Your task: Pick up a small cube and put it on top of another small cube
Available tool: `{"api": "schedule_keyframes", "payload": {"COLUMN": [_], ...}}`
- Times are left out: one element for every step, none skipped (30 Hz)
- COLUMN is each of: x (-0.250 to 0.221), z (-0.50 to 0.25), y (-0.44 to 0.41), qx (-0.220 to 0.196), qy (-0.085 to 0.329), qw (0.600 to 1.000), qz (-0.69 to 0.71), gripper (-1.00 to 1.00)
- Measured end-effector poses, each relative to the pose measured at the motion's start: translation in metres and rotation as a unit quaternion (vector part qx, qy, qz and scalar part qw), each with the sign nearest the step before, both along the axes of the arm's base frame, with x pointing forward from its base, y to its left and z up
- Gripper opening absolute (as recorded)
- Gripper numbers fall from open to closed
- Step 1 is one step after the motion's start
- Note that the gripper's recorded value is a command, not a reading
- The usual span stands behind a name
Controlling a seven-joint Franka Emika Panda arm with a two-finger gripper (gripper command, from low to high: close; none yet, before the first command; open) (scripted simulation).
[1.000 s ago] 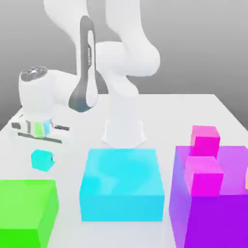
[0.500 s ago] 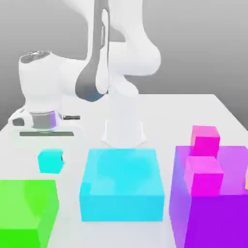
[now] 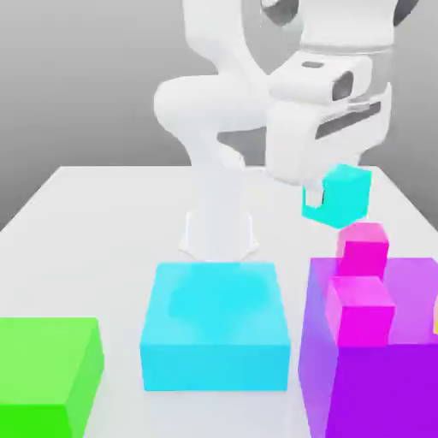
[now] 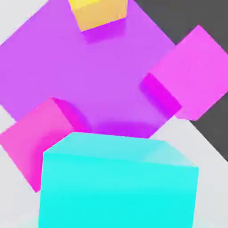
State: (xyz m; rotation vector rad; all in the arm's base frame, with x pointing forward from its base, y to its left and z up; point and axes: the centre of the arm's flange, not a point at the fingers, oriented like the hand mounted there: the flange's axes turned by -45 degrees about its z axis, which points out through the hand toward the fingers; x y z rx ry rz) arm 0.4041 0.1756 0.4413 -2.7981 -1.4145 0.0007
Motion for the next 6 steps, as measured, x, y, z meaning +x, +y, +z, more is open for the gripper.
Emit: {"api": "schedule_keyframes", "payload": {"x": [-0.002,-0.003,-0.004,-0.004,-0.004,-0.004], "z": [-0.012,-0.025,-0.034,-0.034,-0.034,-0.034], "y": [0.004,0.006,0.007,0.007,0.007,0.007], "qx": [0.000,0.000,-0.001,0.000,0.000,0.000], "qy": [0.000,0.000,0.000,0.000,0.000,0.000], "qw": [1.000,1.000,1.000,1.000,1.000,1.000], "qz": [0.005,0.007,0.008,0.008,0.008,0.008], "gripper": [-1.00,-1.00,1.00,1.00,1.00,1.00]}}
